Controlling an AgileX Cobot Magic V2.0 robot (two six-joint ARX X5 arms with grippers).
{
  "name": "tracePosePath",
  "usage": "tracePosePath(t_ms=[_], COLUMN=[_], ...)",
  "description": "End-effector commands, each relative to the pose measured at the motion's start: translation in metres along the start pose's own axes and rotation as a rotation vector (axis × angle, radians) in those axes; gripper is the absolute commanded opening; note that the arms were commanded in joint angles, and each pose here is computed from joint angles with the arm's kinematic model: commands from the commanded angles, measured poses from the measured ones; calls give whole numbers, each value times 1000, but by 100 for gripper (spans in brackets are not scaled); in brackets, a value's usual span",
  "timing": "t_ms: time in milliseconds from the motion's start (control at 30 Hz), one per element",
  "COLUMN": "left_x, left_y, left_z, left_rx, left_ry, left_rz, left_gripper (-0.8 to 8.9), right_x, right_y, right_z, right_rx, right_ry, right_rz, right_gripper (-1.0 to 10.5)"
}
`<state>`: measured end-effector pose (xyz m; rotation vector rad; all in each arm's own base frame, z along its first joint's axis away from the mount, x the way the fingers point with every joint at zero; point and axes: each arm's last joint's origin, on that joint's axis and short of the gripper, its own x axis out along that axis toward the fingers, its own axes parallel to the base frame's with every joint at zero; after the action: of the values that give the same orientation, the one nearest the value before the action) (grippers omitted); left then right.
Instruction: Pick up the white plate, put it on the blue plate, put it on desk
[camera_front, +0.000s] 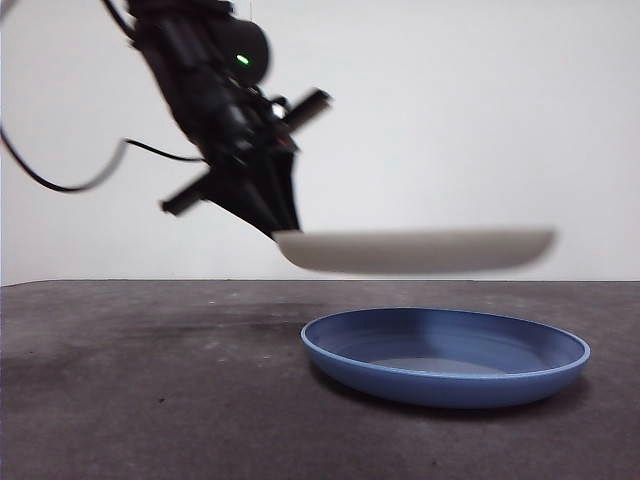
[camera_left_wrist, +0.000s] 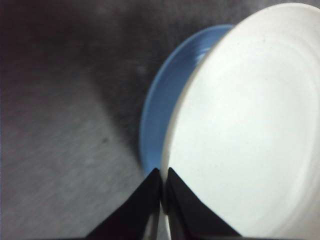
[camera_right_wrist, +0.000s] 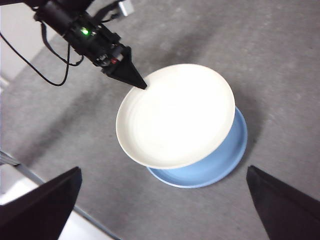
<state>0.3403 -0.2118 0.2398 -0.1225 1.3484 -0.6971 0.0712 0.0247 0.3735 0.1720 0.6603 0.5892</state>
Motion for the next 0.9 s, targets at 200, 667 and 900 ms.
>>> tracePosePath(t_ms=[200, 667, 900], left_x=[34, 46, 48], left_y=[-2, 2, -3], left_z=[16, 14, 12], left_rx=[11, 23, 31], left_ry=[41, 74, 89], left_rz=[11, 38, 37], left_gripper=[15, 14, 15], right_x=[-12, -14, -14], right_y=[4, 5, 5], right_z=[-4, -5, -5], right_rx=[-50, -56, -57], right_ry=[-32, -39, -38], right_rz=[-62, -61, -60], right_gripper=[598, 598, 598])
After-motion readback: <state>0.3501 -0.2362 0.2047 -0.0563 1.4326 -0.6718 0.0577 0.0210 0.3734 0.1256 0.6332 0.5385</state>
